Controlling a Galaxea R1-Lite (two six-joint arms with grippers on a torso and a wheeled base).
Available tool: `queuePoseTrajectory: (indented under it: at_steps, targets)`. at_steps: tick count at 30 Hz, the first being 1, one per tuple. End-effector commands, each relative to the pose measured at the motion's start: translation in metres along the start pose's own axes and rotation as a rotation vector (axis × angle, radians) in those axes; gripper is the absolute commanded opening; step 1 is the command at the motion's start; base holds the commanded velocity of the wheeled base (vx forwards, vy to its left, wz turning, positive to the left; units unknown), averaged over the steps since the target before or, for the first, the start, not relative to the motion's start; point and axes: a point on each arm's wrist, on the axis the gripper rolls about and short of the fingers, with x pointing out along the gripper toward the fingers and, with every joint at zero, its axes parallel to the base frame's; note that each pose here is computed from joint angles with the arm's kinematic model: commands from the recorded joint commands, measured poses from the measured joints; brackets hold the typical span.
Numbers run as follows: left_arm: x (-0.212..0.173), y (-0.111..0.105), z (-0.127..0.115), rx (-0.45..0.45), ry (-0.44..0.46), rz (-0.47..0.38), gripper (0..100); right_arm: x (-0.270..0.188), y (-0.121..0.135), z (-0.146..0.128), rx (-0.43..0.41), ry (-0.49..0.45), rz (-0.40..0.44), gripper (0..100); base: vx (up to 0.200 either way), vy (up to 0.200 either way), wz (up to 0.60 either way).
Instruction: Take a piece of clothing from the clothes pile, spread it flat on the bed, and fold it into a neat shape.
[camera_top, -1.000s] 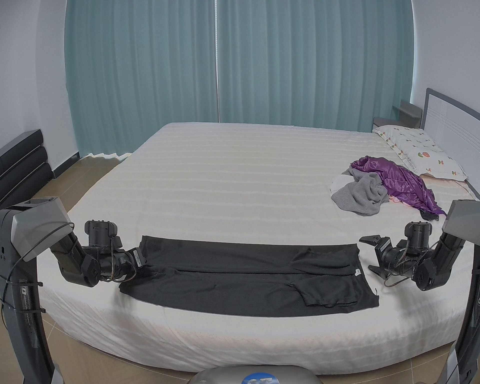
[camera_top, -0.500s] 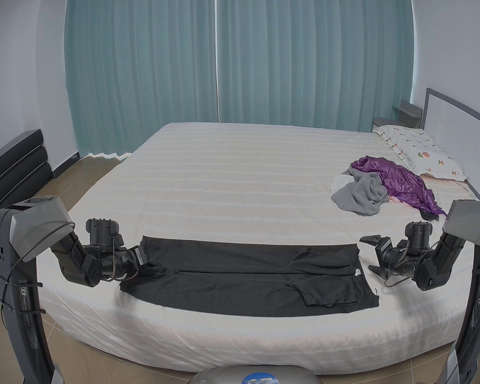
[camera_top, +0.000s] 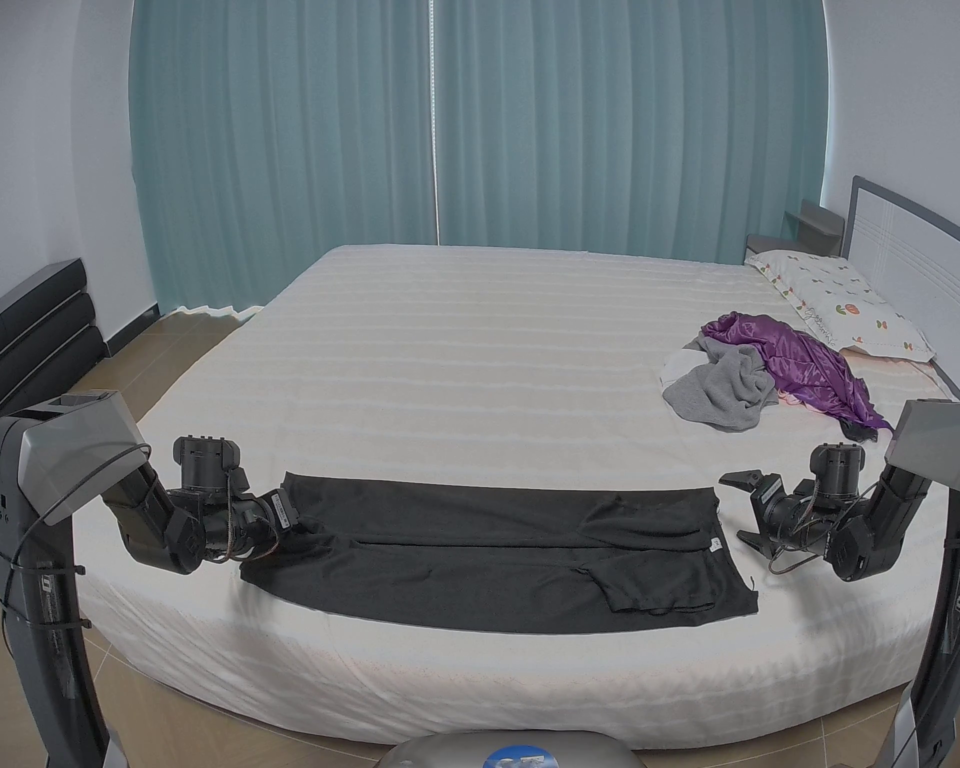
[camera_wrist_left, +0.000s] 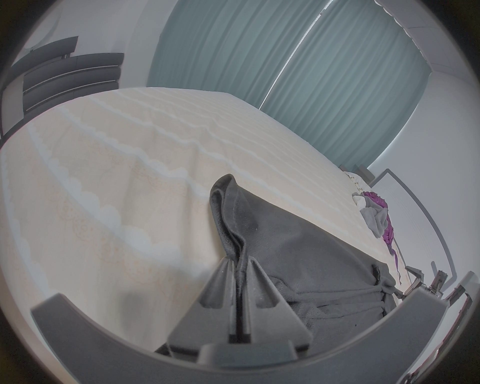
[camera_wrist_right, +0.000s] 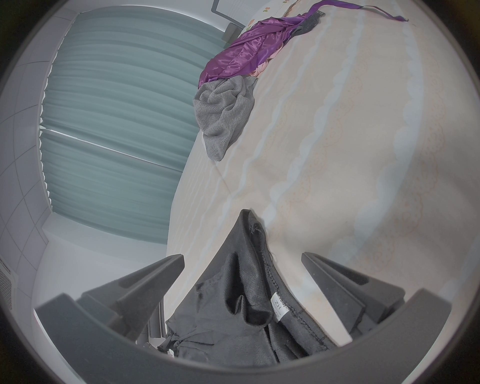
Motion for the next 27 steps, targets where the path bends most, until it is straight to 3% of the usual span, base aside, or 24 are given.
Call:
queuePoseTrajectory:
  at_steps: [1, 11, 27]
  targets:
    - [0.000, -0.001, 0.002, -0.010, -0.009, -0.005, 0, 0.000, 0.000, 0.000, 0.000, 0.000, 0.000, 100, 0.000, 0.000, 0.00]
    - [0.001, -0.010, 0.006, -0.057, -0.077, -0.056, 0, 0.000, 0.000, 0.000, 0.004, 0.000, 0.002, 100, 0.000, 0.000, 0.00]
    - [-0.003, -0.014, 0.002, -0.069, -0.067, -0.063, 0, 0.000, 0.001, 0.000, 0.005, -0.001, 0.003, 100, 0.000, 0.000, 0.00]
